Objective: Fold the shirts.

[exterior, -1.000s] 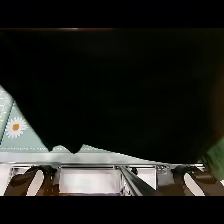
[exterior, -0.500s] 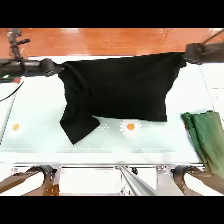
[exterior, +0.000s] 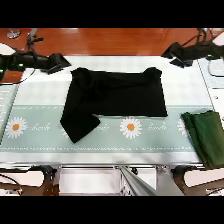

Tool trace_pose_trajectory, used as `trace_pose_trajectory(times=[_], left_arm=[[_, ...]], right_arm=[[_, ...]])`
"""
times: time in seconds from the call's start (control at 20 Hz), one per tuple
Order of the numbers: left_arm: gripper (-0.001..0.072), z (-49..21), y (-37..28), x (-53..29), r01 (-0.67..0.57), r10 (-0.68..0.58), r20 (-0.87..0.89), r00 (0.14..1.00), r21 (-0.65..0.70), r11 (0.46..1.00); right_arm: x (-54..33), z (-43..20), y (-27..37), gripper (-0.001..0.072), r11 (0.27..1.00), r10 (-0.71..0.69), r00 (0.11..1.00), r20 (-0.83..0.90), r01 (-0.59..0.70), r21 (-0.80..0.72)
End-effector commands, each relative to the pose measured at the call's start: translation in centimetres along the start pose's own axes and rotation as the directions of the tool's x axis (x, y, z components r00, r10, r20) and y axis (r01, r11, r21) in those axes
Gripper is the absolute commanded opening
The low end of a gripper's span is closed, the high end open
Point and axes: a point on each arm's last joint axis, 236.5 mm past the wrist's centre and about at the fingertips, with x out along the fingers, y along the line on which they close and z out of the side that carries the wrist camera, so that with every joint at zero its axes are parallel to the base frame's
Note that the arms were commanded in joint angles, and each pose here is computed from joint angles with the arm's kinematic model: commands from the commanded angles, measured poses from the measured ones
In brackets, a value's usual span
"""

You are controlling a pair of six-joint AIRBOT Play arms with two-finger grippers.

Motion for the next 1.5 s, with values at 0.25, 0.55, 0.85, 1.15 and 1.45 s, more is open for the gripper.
trace_pose_trajectory(times=[0.25,0.55,0.85,1.15,1.45], left_arm=[[0.0704,-20.2,10.2,-5.9,-0.213,0.094,-0.299,0.95,-0.397,0.893],[0.0704,-24.5,6.8,-0.7,-0.022,-0.026,-0.092,0.995,-0.478,0.878],[0.0703,-24.5,4.4,2.7,-0.038,0.006,-0.09,0.996,-0.361,0.932],[0.0016,-24.1,2.7,2.9,-0.003,-0.029,-0.111,0.993,-0.281,0.96],[0.0016,-21.9,2.1,2.3,0.014,-0.034,-0.077,0.996,-0.253,0.967]], right_arm=[[-7.8,-12.4,-14.6,0.0616,0.947,-0.175,0.97,-0.166,0.212,0.241],[-4.0,-18.0,-10.1,0.0616,0.95,0.071,0.994,-0.083,-0.043,0.308],[-2.8,-19.2,-8.5,0.0616,0.966,0.084,0.987,-0.136,-0.047,0.253],[-3.3,-21.4,-14.9,0.0617,0.923,-0.206,0.951,-0.232,0.268,0.277],[-1.3,-25.5,-13.9,0.0617,0.926,-0.068,0.908,-0.413,0.212,0.313]])
